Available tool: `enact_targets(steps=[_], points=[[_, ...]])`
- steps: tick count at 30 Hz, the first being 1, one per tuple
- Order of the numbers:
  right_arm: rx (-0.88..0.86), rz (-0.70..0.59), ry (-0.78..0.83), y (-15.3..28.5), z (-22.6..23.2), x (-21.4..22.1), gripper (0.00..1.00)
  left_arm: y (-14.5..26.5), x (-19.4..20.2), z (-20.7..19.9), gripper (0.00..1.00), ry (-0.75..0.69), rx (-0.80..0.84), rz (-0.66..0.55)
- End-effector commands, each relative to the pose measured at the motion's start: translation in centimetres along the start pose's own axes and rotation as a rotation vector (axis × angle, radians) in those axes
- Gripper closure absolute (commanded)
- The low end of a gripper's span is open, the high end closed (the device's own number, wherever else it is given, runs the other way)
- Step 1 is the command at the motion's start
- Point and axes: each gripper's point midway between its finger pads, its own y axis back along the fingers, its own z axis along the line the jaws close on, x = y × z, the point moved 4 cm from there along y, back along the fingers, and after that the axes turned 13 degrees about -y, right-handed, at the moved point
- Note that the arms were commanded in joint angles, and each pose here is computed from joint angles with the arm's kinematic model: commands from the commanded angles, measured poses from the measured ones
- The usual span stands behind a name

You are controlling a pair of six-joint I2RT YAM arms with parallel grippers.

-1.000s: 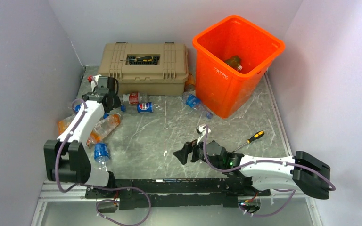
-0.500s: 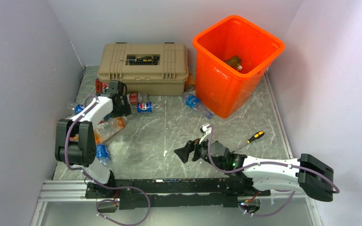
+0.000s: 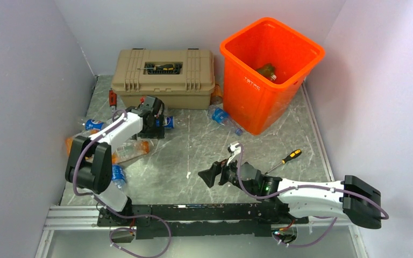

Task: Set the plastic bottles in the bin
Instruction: Pick up the plastic bottle at the center of the board.

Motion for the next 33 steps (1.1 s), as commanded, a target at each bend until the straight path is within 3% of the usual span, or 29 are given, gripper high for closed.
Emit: enact_targets(steps=[1, 5, 10, 13, 17, 22, 29, 33], points=[[-0.026, -0.059, -0.020, 0.0, 1.8, -1.7, 0.07, 4.5, -1.7, 1.0, 0.01, -0.042, -0.048, -0.110], [-0.022, -0.056, -0.012, -0.3, 2.0, -1.6, 0.07, 6.9, -0.4, 2.1, 0.01, 0.109, -0.051, -0.200], [-0.028, -0.037, 0.001, -1.0, 2.5, -1.3, 0.07, 8.4, 2.1, 2.8, 0.00, 0.550, -0.047, -0.280], [-0.038, -0.019, 0.005, -1.4, 3.0, -1.0, 0.07, 8.4, 2.8, 2.5, 0.00, 0.814, -0.044, -0.249], [-0.038, -0.015, 0.013, -1.4, 3.3, -0.8, 0.07, 7.9, 4.3, 1.6, 0.01, 1.108, -0.103, -0.100], [-0.033, -0.004, 0.020, -1.1, 3.6, -0.8, 0.07, 6.1, 5.5, 1.3, 0.00, 1.261, -0.251, -0.029], [0.007, 0.001, 0.041, -0.1, 3.1, -0.8, 0.08, 4.3, 4.4, 2.9, 0.00, 1.375, -0.377, -0.152], [0.033, 0.006, 0.058, 0.1, 2.6, -0.7, 0.08, 2.8, 3.9, 3.0, 0.01, 1.411, -0.382, -0.118]])
